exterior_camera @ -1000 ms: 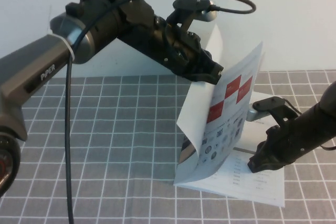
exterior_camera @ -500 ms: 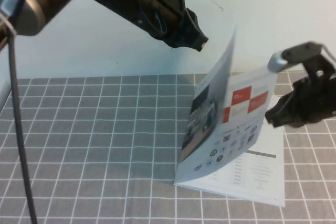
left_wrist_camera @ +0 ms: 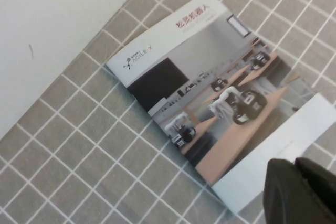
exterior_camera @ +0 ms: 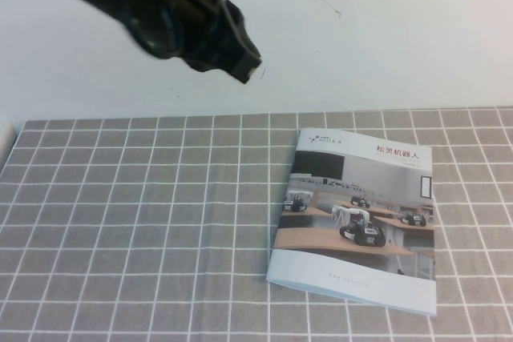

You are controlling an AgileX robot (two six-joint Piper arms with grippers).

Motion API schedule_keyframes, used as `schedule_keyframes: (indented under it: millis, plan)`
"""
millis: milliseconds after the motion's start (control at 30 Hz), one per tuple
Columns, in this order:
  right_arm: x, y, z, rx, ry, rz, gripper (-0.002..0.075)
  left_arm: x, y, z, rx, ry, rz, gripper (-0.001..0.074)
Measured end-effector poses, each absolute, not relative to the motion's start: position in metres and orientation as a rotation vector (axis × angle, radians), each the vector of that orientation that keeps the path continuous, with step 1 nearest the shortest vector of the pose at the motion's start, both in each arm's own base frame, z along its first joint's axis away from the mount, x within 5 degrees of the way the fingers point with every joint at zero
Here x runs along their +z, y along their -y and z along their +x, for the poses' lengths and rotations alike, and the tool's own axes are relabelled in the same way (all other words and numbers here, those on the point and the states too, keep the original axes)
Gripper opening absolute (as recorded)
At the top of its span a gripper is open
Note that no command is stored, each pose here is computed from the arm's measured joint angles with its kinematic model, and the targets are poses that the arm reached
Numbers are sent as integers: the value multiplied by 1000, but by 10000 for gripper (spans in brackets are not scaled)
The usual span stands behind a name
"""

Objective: Close book
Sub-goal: 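Close the open booklet and leave it lying on the table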

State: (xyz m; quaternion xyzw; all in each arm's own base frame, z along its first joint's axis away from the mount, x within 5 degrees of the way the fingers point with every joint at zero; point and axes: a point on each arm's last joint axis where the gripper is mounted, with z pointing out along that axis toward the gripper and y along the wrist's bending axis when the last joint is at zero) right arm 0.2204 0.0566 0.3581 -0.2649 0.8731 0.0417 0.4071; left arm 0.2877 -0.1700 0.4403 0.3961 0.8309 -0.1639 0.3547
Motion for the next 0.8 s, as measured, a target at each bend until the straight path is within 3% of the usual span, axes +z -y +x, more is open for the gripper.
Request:
schedule_keyframes:
  millis: [233, 500, 800]
  plan:
    - [361, -35, 140, 1, -2075, -641, -3, 444, 129, 202, -496, -2087, 844, -4]
    - [317, -25, 92, 43, -1983, -484, -3, 360, 95, 123, -690, -1994, 604, -4]
    - [271, -24, 108, -29, -1857, -466, -3, 267, 55, 129, -343, -1742, 243, -4]
